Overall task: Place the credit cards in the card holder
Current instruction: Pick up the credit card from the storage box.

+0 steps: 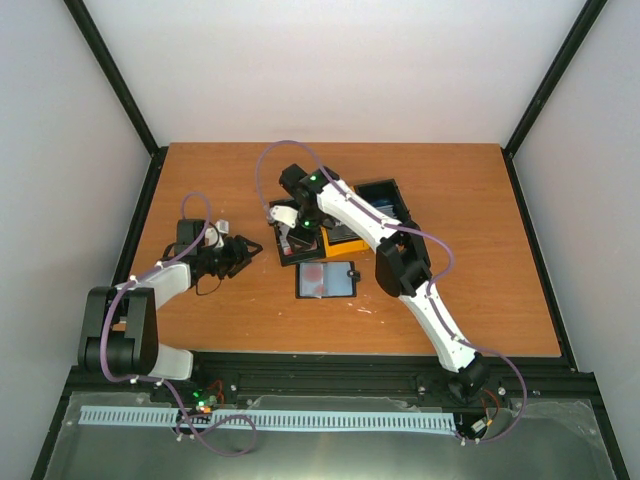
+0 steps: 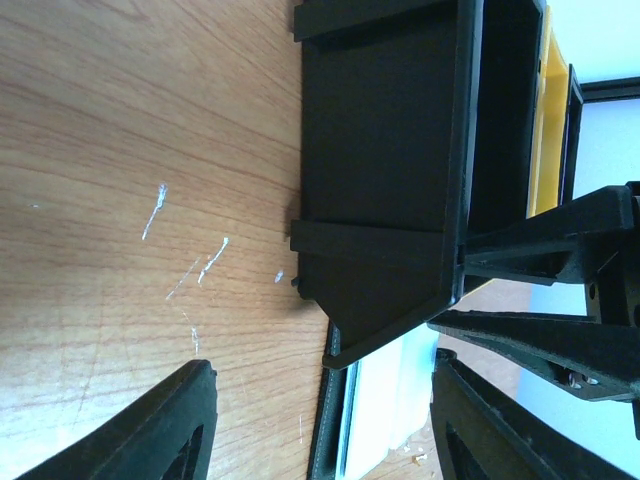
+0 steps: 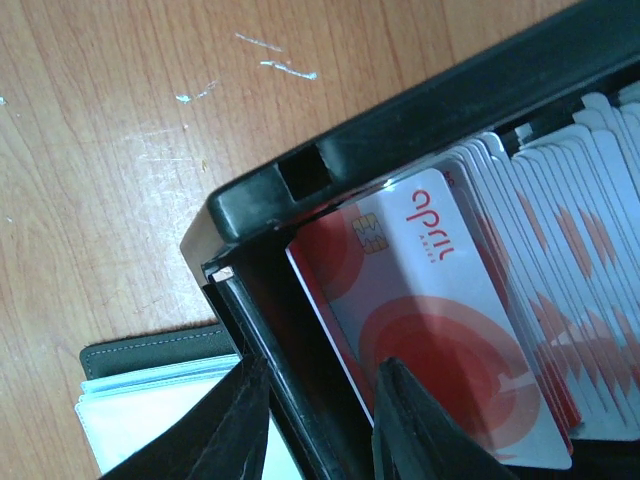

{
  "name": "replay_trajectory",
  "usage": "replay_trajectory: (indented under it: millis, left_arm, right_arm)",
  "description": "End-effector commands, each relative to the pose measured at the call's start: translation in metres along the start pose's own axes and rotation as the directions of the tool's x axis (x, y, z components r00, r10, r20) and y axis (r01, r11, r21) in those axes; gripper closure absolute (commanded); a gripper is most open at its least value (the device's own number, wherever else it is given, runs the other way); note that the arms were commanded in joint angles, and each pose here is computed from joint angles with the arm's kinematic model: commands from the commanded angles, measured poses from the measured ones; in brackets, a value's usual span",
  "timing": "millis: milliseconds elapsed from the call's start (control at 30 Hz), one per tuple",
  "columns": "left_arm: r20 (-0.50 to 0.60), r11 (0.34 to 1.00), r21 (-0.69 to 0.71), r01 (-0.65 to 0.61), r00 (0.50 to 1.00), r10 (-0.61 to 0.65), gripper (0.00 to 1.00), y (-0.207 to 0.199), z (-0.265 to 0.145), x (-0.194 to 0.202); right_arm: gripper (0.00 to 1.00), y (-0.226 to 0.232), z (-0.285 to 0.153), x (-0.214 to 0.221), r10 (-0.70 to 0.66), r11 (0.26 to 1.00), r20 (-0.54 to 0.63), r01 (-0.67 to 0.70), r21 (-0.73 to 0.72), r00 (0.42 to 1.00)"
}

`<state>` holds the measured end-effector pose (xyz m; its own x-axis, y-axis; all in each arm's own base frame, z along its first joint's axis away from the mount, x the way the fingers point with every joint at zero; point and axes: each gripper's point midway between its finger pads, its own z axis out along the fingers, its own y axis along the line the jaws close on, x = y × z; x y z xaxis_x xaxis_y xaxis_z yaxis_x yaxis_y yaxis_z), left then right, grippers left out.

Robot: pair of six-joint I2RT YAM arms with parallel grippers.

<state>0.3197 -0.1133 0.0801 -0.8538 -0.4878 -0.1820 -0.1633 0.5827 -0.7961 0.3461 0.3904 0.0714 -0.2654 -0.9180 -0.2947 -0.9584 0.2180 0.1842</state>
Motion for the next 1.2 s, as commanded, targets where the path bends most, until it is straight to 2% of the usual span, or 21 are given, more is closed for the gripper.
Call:
replay_trajectory:
  millis: [0,167,300,433,567,1167]
  left_arm:
    - [0.023,1.0,0.016,-0.009,1.0,0.009,0.4,-0.006,-0.003,-0.007]
    - [0.022,1.0,0.017,-0.01,1.0,0.01,0.4,-0.006,-0.001,-0.008]
    - [0.021,1.0,0.02,-0.012,1.0,0.011,0.4,-0.007,-0.001,-0.009]
    - [0.023,1.0,0.022,-0.015,1.0,0.015,0.4,-0.008,-0.002,-0.009]
    - [0.025,0.999,0.025,-0.023,0.999,0.022,0.4,-0.01,-0.003,-0.01]
    - [0.073,0.996,0.027,-0.087,0.994,0.085,0.4,-0.02,-0.013,-0.014]
  right_arm:
    - [0.71,-0.003,0.01,0.018,0.076,0.997,-0.08,-0.076,0.002,0.994]
    - [0.76,-0.003,0.009,0.022,0.102,0.995,-0.102,-0.101,0.013,0.99]
    - [0.77,-0.001,0.009,0.025,0.062,0.998,-0.123,-0.06,0.019,0.99]
    - [0.85,0.001,0.01,0.022,-0.005,0.999,-0.129,0.009,0.032,0.992]
    - [0.97,-0.001,0.01,0.014,-0.055,0.996,-0.105,0.062,0.059,0.993]
    - [0.97,0.0,-0.025,-0.014,-0.169,0.978,0.014,0.166,0.124,0.986]
